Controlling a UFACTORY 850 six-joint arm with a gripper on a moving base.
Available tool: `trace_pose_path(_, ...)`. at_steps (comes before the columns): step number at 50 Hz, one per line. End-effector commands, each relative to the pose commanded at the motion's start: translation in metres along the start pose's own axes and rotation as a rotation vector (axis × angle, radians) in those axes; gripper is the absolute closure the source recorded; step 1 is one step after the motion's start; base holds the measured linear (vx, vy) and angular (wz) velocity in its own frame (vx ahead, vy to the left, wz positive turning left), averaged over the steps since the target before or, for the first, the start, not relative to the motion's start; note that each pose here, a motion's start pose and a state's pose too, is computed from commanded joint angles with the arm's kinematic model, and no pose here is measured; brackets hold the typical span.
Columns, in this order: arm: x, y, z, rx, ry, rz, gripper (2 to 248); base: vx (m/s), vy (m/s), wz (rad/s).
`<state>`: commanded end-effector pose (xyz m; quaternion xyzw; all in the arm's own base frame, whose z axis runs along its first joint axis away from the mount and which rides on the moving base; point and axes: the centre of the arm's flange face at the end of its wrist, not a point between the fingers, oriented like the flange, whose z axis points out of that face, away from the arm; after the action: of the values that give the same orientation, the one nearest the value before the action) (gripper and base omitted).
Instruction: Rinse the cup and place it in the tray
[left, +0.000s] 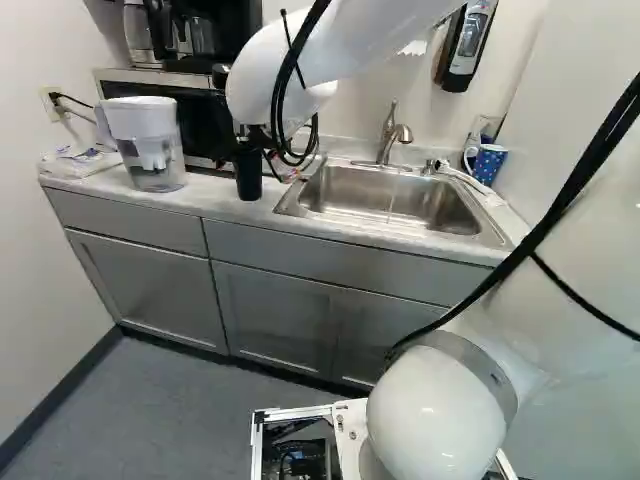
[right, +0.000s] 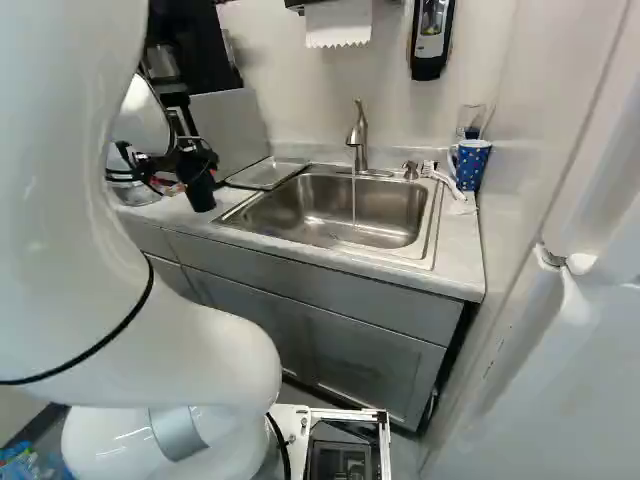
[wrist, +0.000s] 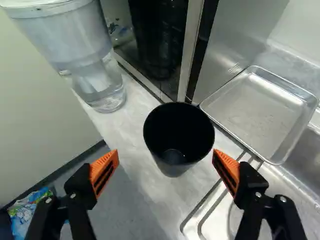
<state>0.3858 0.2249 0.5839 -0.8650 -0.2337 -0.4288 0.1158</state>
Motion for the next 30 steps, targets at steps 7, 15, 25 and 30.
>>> trace_pose_path(7,-0.004,0.0,0.005,0.0,0.012,0.0,3,0.0,0.0,0.0)
trace_pose_path(15,-0.009,0.001,0.009,-0.002,0.027,0.001,3,0.0,0.0,0.0)
trace_pose_path(25,-0.018,0.003,0.012,-0.006,0.047,0.004,3,0.0,0.0,0.0)
trace_pose_path(30,-0.022,0.004,0.013,-0.008,0.058,0.006,3,0.0,0.0,0.0)
